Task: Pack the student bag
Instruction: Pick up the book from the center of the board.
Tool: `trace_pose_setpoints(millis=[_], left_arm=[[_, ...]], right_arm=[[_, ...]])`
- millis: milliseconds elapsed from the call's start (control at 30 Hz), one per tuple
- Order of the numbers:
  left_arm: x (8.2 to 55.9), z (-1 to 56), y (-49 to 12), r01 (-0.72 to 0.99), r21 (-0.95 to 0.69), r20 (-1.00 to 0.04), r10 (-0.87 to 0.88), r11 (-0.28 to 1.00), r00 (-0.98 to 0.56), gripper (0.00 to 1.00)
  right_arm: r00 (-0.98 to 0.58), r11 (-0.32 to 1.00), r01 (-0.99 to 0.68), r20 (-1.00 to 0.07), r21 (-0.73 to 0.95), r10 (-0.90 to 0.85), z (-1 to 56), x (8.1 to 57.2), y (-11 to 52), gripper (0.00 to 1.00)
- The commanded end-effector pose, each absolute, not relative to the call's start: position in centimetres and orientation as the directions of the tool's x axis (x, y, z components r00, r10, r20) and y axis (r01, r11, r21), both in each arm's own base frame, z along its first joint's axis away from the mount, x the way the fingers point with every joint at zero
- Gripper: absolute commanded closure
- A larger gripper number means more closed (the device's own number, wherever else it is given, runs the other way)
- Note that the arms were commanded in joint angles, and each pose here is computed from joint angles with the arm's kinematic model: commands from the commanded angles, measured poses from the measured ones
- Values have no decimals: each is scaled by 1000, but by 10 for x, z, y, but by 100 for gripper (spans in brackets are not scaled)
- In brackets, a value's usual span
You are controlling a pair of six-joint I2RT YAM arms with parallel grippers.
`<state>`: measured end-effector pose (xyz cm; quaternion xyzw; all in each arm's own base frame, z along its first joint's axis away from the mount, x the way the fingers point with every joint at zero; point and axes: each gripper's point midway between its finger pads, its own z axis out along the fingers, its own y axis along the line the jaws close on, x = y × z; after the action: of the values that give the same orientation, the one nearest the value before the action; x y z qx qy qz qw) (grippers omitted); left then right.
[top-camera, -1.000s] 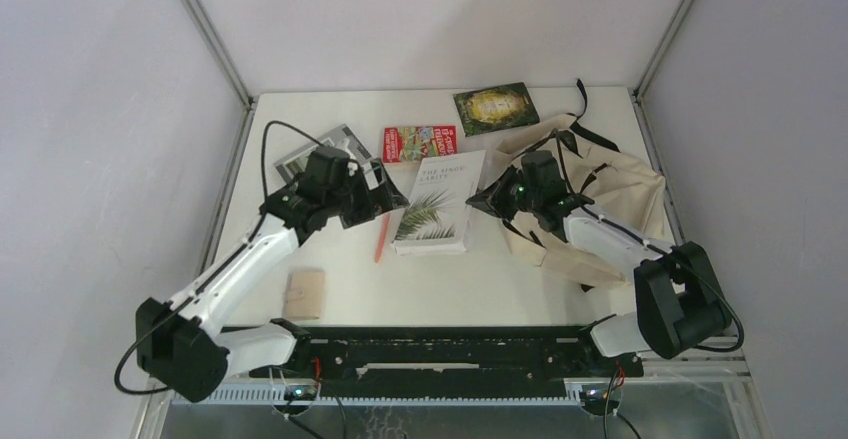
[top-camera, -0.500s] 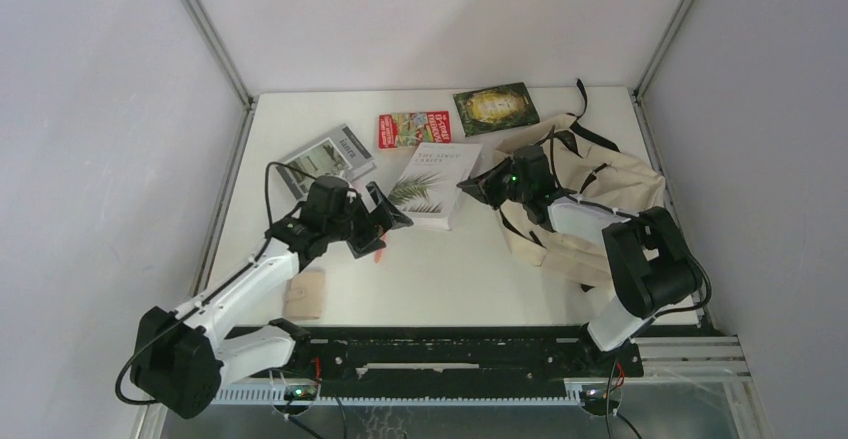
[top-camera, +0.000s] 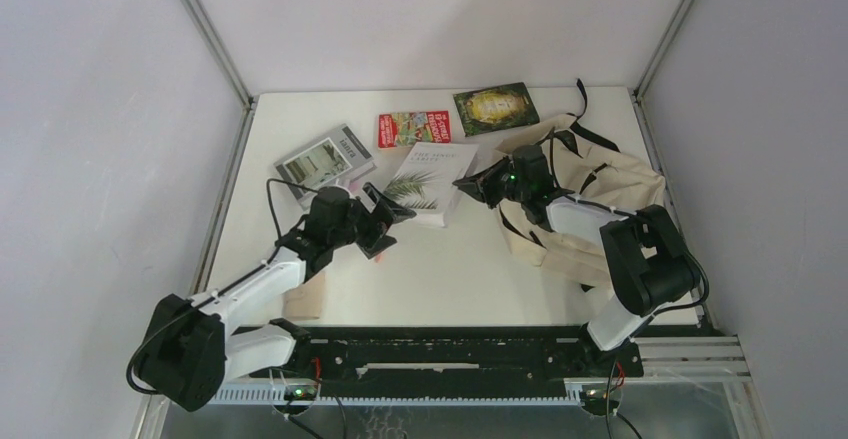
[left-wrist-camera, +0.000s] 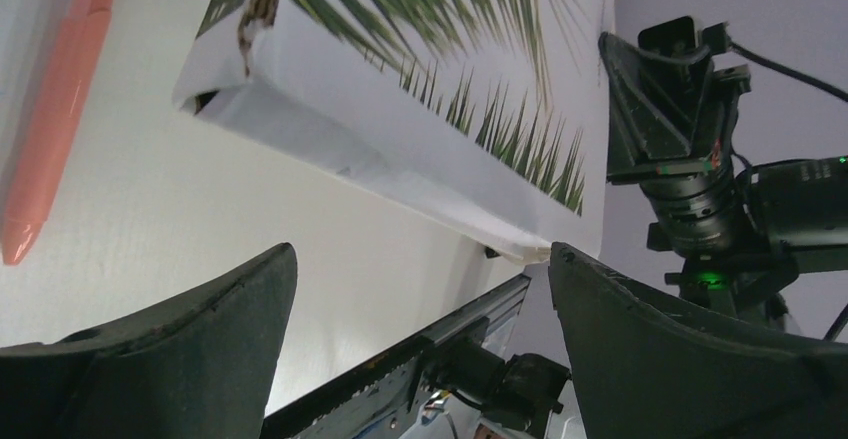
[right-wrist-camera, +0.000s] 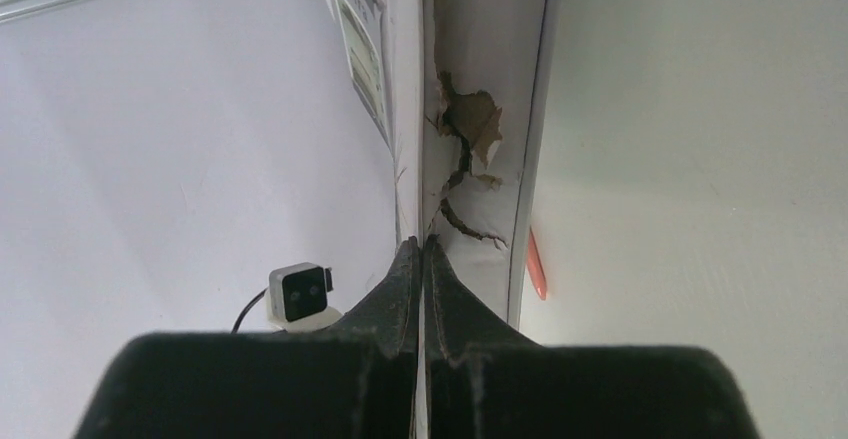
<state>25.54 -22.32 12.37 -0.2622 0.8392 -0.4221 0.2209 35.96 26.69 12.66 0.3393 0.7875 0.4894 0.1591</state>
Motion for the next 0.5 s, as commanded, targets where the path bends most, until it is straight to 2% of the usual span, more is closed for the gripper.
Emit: trace_pose_setpoints(millis=[0,467], left_arm=[[280,146,-226,-228,-870,-156,-683,437,-713,0],[302,152,-223,-235,-887,-163,-747,397,-645,1]], right_arm=[[-750,211,267,66,940,658,170,370,285,100],[-782,173,285,125,943,611,171,355,298,100]])
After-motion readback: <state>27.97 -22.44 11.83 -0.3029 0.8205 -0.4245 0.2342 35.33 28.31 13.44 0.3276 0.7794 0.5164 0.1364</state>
